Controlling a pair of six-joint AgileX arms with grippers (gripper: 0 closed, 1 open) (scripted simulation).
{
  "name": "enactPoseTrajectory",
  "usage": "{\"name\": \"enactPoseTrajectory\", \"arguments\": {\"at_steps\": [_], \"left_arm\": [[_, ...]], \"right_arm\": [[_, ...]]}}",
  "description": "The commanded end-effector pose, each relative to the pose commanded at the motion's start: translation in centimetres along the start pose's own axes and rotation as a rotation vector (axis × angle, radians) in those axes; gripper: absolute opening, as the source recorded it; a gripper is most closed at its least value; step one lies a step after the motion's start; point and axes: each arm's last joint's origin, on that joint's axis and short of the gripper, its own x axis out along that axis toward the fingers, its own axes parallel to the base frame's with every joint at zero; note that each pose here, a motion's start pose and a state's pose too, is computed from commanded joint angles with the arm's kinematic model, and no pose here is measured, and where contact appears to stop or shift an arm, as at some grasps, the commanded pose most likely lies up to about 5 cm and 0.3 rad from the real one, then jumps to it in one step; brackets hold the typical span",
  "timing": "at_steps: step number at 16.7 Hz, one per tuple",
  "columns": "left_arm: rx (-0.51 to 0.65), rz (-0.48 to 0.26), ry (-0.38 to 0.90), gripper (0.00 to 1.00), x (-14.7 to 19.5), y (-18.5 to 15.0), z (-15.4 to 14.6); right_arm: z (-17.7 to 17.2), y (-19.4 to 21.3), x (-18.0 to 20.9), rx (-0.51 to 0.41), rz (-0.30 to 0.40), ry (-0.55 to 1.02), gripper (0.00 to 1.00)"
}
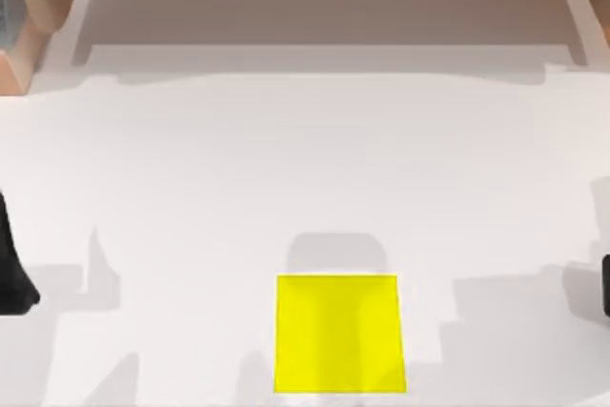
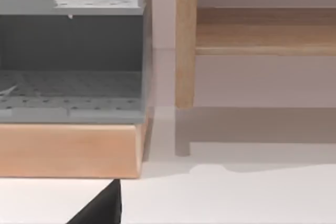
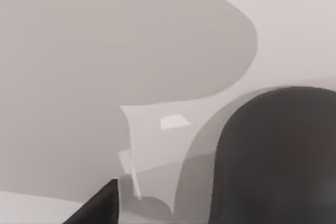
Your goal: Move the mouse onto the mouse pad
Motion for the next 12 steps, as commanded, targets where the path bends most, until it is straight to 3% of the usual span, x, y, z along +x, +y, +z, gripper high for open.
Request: {"name": "enactPoseTrajectory", "arguments": {"at_steps": [4,12], "left_arm": [[0.0,0.0,0.0,1.0,0.0,0.0,0.0],[0.0,0.0,0.0,1.0,0.0,0.0,0.0]], "right_arm": [[0.0,0.0,0.0,0.0,0.0,0.0,0.0],[0.9,0.2,-6.3,-0.002,-0.003,-0.023,0.0]]}}
